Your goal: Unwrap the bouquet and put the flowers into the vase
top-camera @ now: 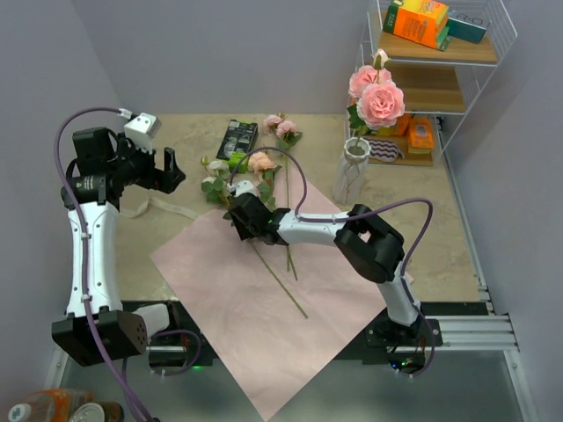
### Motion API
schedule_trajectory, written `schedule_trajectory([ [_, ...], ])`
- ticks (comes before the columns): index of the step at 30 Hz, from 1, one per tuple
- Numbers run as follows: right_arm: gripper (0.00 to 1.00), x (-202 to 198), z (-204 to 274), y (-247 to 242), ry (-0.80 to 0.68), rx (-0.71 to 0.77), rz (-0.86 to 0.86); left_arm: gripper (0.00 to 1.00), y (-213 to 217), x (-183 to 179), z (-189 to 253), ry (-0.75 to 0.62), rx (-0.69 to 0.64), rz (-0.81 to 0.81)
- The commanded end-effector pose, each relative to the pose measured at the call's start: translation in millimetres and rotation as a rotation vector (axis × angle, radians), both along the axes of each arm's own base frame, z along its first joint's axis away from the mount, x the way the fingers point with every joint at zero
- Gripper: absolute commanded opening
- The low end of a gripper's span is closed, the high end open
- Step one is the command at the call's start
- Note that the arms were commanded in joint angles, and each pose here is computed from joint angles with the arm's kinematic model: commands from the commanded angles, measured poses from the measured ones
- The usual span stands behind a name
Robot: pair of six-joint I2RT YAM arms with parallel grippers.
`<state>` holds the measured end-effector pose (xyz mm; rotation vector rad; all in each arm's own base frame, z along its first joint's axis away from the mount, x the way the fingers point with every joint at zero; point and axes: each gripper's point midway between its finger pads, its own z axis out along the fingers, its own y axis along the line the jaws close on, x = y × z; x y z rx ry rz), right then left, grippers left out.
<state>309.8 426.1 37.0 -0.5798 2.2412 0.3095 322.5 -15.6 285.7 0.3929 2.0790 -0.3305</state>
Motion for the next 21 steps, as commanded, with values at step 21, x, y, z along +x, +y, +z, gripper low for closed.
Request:
schedule_trajectory([
  [21,0.29,15,-10,27,0.036,-0.045,0.008,0.99,1,-6,20,-0.036,0.004,-0.058],
])
